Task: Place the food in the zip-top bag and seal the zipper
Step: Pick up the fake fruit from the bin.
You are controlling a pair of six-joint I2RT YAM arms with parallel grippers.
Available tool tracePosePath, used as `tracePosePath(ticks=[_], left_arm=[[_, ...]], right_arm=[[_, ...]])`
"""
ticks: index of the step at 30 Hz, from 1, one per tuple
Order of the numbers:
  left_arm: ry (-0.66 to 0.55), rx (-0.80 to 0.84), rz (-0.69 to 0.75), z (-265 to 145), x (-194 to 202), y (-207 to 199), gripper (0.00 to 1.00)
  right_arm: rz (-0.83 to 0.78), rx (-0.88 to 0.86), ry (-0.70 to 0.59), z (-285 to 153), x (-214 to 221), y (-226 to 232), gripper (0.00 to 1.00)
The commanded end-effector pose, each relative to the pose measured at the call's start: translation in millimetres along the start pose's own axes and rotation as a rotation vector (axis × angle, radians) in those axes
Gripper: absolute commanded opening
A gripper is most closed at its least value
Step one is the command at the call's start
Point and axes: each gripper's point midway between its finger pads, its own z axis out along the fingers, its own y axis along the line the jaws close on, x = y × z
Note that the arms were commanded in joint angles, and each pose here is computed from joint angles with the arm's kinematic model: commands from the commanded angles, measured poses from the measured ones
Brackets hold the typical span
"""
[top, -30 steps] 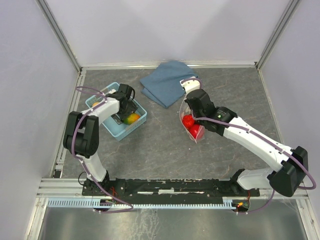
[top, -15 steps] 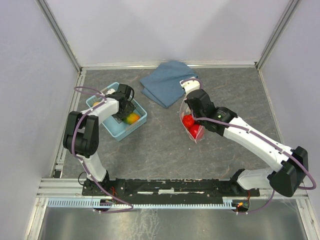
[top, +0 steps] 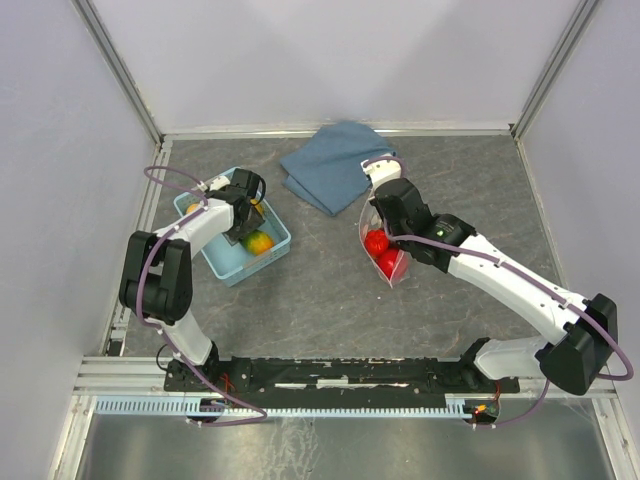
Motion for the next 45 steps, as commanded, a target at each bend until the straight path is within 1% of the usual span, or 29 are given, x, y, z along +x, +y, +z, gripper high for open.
tracePosePath(ticks=[1, 4, 7, 14, 18, 21, 29, 33, 41, 45], left_arm=[[0.015, 0.002, 0.059, -2, 2, 1, 0.74], [0.043, 0.023, 0.059, -2, 7, -2, 0.79], [0.081, 0.034, 0.061, 0, 16, -3, 0.81], [0.141, 0.02, 0.068, 12, 36, 2, 0.82], [0.152, 0.012, 0.073, 17, 40, 3, 0.81], [0.147, 0.011, 0.075, 16, 39, 3, 0.76], [0.073, 0.067, 0.052, -7, 20, 2, 0.48], [0.016, 0.104, 0.039, -23, 7, 2, 0.39], [-0.102, 0.213, 0.002, -58, -19, -3, 0.29], [-0.151, 0.259, -0.009, -72, -28, -4, 0.26]], right_arm=[[0.058, -0.002, -0.057, -11, -18, -8, 0.02], [0.059, -0.002, -0.059, -12, -18, -8, 0.02], [0.061, -0.003, -0.061, -12, -17, -8, 0.02], [0.062, -0.003, -0.062, -12, -16, -8, 0.02], [0.065, -0.005, -0.061, -12, -15, -7, 0.02], [0.066, -0.005, -0.06, -12, -15, -7, 0.02], [0.071, -0.007, -0.062, -13, -16, -7, 0.02], [0.079, -0.019, -0.063, -14, -18, -6, 0.01], [0.098, -0.044, -0.065, -17, -19, -3, 0.02], [0.111, -0.06, -0.062, -18, -19, 0, 0.02]])
